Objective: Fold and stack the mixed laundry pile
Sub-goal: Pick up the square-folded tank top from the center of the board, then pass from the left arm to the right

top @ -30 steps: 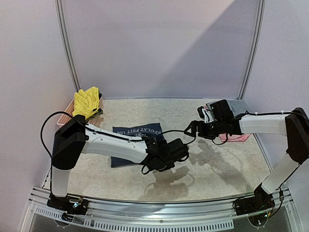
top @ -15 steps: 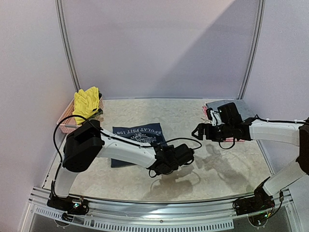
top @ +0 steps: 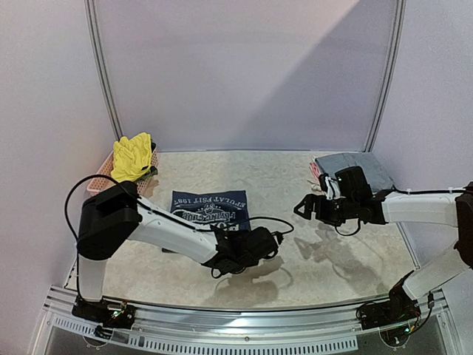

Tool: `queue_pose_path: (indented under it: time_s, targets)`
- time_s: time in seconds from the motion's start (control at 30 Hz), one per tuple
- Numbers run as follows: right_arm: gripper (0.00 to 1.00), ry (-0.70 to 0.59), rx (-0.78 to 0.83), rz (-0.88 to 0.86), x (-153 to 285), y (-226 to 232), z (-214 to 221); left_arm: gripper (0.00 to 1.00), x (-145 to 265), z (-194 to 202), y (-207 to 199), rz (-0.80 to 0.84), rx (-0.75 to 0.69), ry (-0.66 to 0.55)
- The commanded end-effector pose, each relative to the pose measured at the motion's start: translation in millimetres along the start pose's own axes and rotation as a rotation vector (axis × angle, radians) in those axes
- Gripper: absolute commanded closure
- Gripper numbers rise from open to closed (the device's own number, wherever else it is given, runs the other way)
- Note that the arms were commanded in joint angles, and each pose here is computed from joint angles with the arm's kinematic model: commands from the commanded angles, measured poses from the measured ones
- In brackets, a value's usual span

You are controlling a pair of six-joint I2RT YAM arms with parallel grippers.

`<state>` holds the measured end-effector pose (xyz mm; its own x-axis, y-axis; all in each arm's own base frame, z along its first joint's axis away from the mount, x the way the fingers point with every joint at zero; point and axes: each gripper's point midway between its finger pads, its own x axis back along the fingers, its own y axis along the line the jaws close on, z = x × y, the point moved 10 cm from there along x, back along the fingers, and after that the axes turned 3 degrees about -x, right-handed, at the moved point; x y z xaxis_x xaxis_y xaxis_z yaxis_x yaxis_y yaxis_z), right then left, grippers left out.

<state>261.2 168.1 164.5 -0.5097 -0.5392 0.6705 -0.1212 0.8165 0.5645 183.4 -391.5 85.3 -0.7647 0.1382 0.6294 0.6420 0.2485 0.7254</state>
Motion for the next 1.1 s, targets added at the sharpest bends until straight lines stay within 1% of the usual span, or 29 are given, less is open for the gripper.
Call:
queue_pose_path:
  time_s: [0.0, 0.13, 0.37, 0.6, 0.8, 1.07]
  targets:
    - [0.01, -0.038, -0.127, -0.186, -5.8, 8.6, -2.4, 1.00, 23.6, -1.1, 19.9, 0.020, 0.168, -0.137]
    - [0.01, 0.001, -0.186, -0.269, -20.4, 14.2, -1.1, 1.00, 34.7, 8.1, 25.8, 0.030, 0.244, -0.186]
    - [0.01, 0.070, -0.201, -0.347, -48.4, 40.6, 2.7, 1.00, 46.5, 24.8, 29.2, 0.052, 0.306, -0.215]
    - [0.01, 0.152, -0.256, -0.450, -82.7, 61.6, 10.9, 1.00, 65.6, 32.3, 42.5, 0.072, 0.374, -0.276]
    - [0.01, 0.213, -0.282, -0.463, -107.6, 72.3, 20.2, 1.00, 81.0, 37.2, 55.5, 0.068, 0.416, -0.313]
    - [0.01, 0.282, -0.326, -0.499, -134.8, 77.4, 35.8, 1.00, 86.8, 39.6, 59.3, 0.056, 0.437, -0.324]
